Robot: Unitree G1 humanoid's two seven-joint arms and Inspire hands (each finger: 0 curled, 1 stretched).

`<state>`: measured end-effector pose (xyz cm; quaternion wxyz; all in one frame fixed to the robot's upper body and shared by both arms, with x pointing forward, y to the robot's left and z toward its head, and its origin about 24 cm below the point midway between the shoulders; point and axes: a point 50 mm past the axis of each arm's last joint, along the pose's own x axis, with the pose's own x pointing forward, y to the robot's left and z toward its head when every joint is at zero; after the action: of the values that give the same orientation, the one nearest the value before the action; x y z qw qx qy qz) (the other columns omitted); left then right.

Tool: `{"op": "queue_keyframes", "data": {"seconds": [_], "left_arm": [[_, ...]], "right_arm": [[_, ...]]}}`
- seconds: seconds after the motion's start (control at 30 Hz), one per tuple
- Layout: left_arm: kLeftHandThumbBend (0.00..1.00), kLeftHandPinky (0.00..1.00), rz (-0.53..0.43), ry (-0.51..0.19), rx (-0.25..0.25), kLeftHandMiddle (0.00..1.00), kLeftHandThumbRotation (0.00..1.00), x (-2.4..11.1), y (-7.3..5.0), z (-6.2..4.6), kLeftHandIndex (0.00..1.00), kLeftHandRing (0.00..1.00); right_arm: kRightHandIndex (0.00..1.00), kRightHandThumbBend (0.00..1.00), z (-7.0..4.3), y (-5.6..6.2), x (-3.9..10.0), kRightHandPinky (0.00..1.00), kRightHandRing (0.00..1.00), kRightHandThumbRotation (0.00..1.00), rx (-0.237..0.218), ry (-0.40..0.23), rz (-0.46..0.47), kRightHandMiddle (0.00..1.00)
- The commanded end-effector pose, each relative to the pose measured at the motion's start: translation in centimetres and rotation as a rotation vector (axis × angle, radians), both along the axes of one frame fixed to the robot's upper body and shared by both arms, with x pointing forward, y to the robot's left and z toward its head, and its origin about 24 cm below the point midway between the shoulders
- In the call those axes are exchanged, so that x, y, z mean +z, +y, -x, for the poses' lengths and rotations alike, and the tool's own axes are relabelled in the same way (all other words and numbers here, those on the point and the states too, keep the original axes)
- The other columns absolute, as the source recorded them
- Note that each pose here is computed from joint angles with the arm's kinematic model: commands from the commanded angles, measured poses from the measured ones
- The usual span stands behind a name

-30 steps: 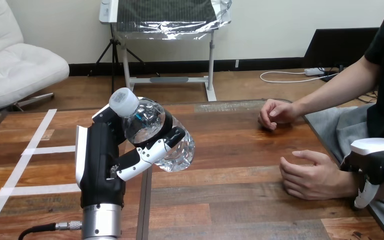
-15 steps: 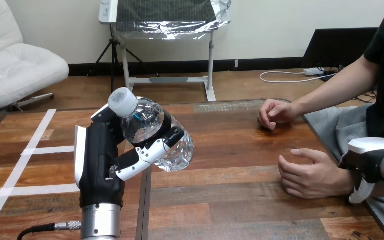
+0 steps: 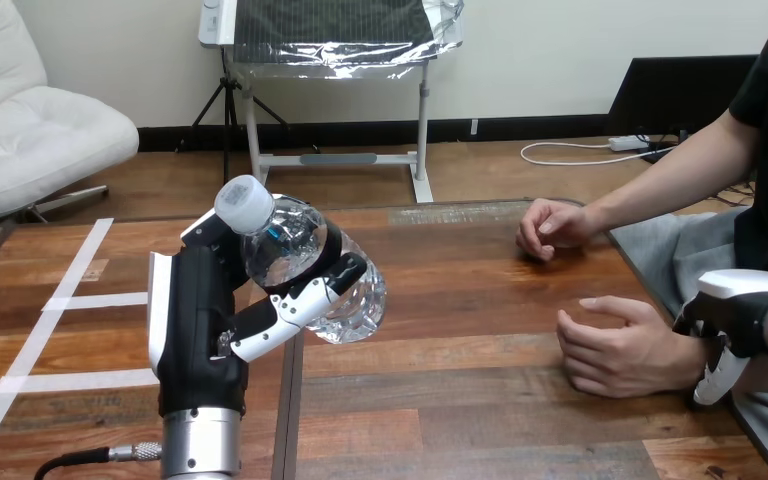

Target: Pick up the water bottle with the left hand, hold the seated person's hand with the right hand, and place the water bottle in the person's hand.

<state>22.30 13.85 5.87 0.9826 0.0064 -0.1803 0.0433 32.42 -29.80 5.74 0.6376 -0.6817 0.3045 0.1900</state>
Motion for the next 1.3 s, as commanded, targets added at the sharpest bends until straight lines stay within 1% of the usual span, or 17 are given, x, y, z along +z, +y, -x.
{"op": "queue_keyframes", "data": {"seconds": [0.0,0.1,0.3,0.43,0.63,0.67,0.73,0.83,0.93,0.97,1.03,1.13,1.27], "left_arm": [[0.61,0.40,0.002,-0.111,0.004,0.42,0.00,2.3,0.1,-0.4,0.50,0.40],[0.61,0.40,0.006,-0.109,0.005,0.42,0.00,2.3,0.1,-0.4,0.50,0.40],[0.60,0.41,0.002,-0.119,0.001,0.43,0.00,2.2,0.1,-0.4,0.50,0.41],[0.60,0.43,0.000,-0.119,0.002,0.43,0.00,2.2,0.2,-0.4,0.51,0.41],[0.61,0.43,0.004,-0.112,0.006,0.43,0.00,2.2,0.2,-0.4,0.51,0.41],[0.61,0.43,0.004,-0.111,0.007,0.43,0.00,2.2,0.2,-0.4,0.51,0.41],[0.61,0.43,0.003,-0.110,0.009,0.43,0.00,2.2,0.3,-0.3,0.51,0.41],[0.61,0.43,0.000,-0.109,0.013,0.43,0.00,2.2,0.3,-0.3,0.51,0.41],[0.62,0.43,-0.001,-0.106,0.016,0.43,0.00,2.2,0.3,-0.3,0.51,0.41],[0.62,0.43,0.000,-0.105,0.017,0.43,0.00,2.2,0.3,-0.3,0.50,0.41],[0.62,0.43,-0.001,-0.102,0.019,0.43,0.00,2.2,0.3,-0.3,0.50,0.41],[0.62,0.42,-0.006,-0.100,0.023,0.43,0.00,2.1,0.4,-0.3,0.50,0.41],[0.62,0.42,-0.011,-0.100,0.028,0.43,0.00,2.2,0.4,-0.2,0.50,0.41]], "right_arm": [[0.81,0.64,0.4,2.0,-2.3,0.47,0.59,0.00,0.042,0.111,-0.037,0.71],[0.80,0.62,0.4,2.0,-2.5,0.48,0.60,0.00,0.056,0.135,-0.005,0.72],[0.79,0.62,0.5,2.0,-2.8,0.48,0.61,0.00,0.048,0.166,-0.010,0.73],[0.79,0.63,0.6,2.1,-3.2,0.48,0.60,0.00,0.066,0.188,0.006,0.72],[0.77,0.65,0.6,2.2,-3.5,0.49,0.62,0.00,0.065,0.182,0.005,0.73],[0.76,0.65,0.7,2.2,-3.5,0.50,0.63,0.00,0.065,0.181,0.005,0.74],[0.75,0.67,0.7,2.2,-3.6,0.52,0.66,0.00,0.065,0.181,0.003,0.76],[0.75,0.68,0.8,2.3,-3.7,0.58,0.73,0.00,0.068,0.184,0.001,0.79],[0.74,0.68,0.8,2.3,-3.7,0.65,0.77,0.00,0.076,0.194,0.003,0.80],[0.74,0.68,0.8,2.4,-3.8,0.69,0.79,0.00,0.079,0.198,0.005,0.82],[0.74,0.68,0.8,2.4,-3.7,0.72,0.80,0.00,0.086,0.207,0.007,0.82],[0.75,0.67,0.8,2.6,-3.7,0.73,0.80,0.00,0.092,0.217,0.008,0.82],[0.75,0.68,0.9,2.6,-3.9,0.67,0.74,0.00,0.101,0.223,0.016,0.79]]}}
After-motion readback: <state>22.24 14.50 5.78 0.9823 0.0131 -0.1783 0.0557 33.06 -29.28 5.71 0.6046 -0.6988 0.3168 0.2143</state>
